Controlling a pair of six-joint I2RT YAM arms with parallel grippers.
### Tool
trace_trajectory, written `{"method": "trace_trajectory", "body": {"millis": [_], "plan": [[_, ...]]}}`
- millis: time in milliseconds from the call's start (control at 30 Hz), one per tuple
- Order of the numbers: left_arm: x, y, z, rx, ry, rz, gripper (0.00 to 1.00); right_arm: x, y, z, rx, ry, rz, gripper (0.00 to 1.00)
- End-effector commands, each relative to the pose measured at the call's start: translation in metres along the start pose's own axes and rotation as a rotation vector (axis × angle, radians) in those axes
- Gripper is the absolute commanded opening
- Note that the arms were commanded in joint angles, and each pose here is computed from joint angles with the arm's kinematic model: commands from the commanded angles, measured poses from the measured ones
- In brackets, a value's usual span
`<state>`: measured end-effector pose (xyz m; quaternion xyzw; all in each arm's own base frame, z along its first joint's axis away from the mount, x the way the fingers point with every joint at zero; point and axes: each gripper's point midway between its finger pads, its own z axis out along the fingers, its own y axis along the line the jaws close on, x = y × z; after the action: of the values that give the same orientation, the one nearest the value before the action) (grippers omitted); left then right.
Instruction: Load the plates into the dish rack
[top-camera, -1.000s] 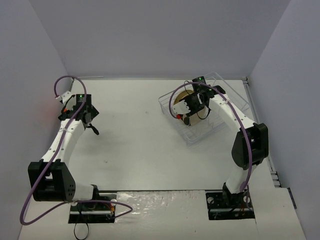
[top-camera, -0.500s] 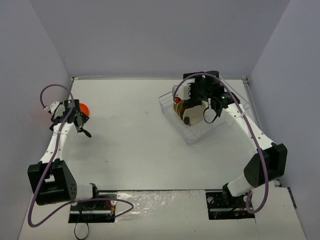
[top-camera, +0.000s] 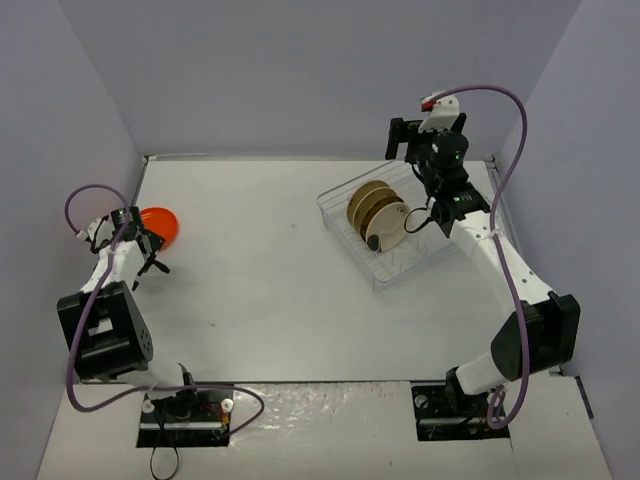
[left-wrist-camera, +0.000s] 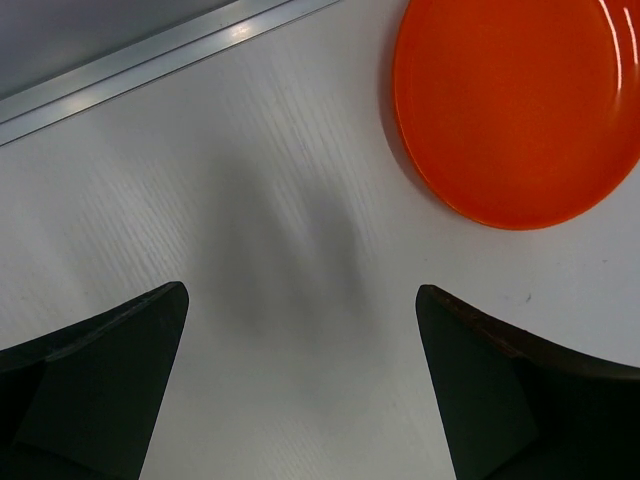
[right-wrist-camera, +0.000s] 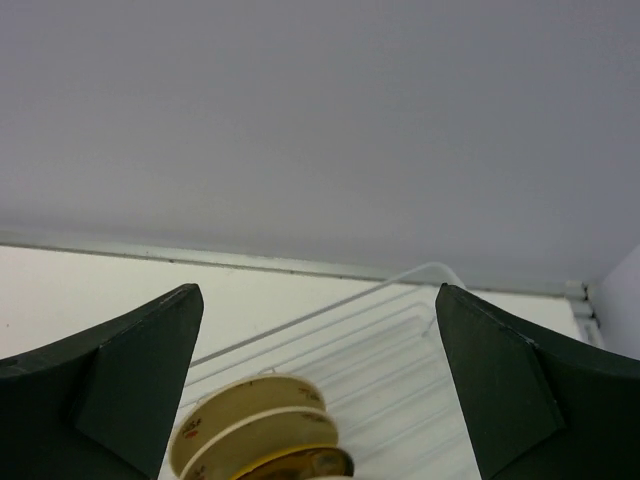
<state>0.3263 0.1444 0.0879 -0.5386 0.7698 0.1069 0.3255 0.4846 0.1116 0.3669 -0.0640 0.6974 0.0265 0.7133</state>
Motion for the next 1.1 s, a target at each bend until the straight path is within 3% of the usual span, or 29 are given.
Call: {"method": "trace_trajectory", "body": {"millis": [0, 100, 333, 600, 900, 1067], "plan": [[-0.031, -0.038, 0.012, 0.114, -0.033, -0.085, 0.97, -0.005, -0.044, -0.025, 0.277, -0.083, 0.307, 1.00], [-0.034, -0.050, 0.031, 0.114, -0.017, -0.091, 0.97, 0.019, -0.065, -0.045, 0.376, -0.034, 0.327, 1.00], [-0.044, -0.070, 0.056, 0.124, -0.039, -0.150, 0.97, 0.004, -0.076, -0.068, 0.418, -0.079, 0.385, 1.00], [-0.052, -0.082, 0.084, 0.054, -0.031, -0.149, 0.97, 0.013, -0.075, -0.075, 0.426, -0.030, 0.395, 1.00], [-0.046, -0.083, 0.103, 0.015, -0.017, -0.190, 0.72, 0.016, -0.073, -0.080, 0.413, -0.019, 0.417, 1.00], [-0.046, -0.078, 0.106, -0.021, -0.017, -0.201, 0.63, 0.020, -0.073, -0.083, 0.413, -0.010, 0.415, 1.00]]}}
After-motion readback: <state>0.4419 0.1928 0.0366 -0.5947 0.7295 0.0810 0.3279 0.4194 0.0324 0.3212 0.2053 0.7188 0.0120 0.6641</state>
